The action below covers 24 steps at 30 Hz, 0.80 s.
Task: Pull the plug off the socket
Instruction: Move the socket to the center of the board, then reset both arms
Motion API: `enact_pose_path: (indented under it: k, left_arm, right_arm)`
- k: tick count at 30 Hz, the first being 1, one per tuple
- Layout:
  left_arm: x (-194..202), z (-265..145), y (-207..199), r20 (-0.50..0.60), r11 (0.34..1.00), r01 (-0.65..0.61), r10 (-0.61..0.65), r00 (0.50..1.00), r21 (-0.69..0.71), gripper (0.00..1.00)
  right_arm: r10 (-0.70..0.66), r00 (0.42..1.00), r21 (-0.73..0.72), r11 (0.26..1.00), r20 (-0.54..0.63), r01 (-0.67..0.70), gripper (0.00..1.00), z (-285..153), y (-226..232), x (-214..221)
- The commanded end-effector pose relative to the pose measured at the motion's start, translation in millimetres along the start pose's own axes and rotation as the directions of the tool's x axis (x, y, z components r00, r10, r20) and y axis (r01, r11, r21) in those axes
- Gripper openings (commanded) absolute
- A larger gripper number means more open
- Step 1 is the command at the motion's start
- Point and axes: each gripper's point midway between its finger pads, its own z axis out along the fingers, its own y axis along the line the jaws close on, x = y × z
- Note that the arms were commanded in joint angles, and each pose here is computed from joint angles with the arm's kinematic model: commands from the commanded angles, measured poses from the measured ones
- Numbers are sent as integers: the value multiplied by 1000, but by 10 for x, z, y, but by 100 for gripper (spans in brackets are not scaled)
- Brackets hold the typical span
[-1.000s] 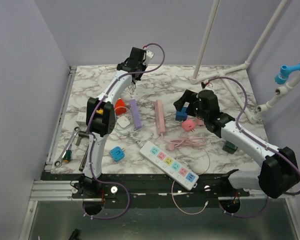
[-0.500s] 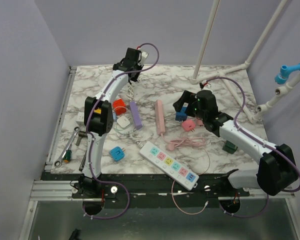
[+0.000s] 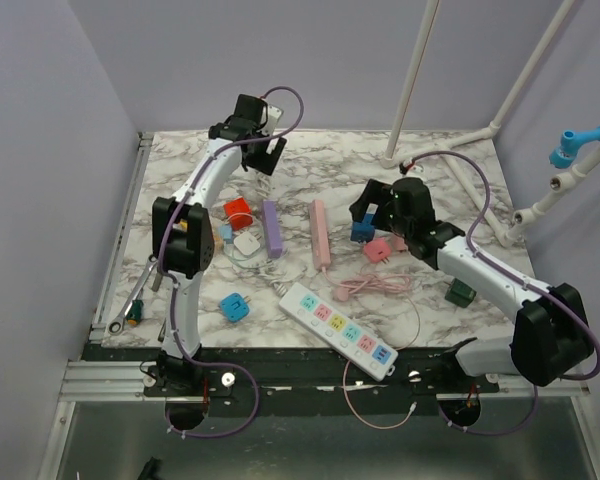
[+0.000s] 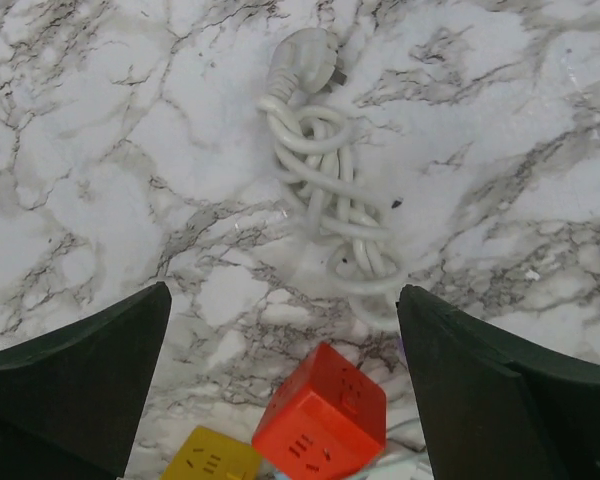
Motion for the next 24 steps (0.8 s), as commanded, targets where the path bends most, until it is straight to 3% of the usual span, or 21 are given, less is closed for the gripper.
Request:
enact_pose_path:
  k: [1, 5, 10, 16, 20, 24]
  left_arm:
    - [-466, -1100, 119, 174, 995, 28, -44, 984, 93, 98]
    - [-342, -1727, 290, 190, 970, 109, -151, 970, 217, 98]
    - [123, -2130, 755, 178, 956, 238, -267, 947, 169, 98]
    - [660, -2391, 862, 189, 939, 301, -330, 925, 168, 98]
    - [858, -2478, 814, 256, 932, 319, -355, 899, 171, 98]
    - [919, -2453, 740, 329, 923, 339, -382, 864, 181, 99]
  right_arm:
    - [-27, 999, 32, 999, 33, 26, 100, 12, -49, -270]
    - [-7, 1000, 35, 999, 20, 6, 100, -9, -158, -427]
    - [31, 999, 59, 998, 23, -32, 100, -35, -320, -629]
    - [136, 990, 112, 984, 36, -139, 100, -57, -624, -758]
    - [178, 977, 302, 931, 117, -206, 100, -95, -1160, -854]
    - [51, 977, 421, 897, 209, -137, 100, -41, -1519, -907]
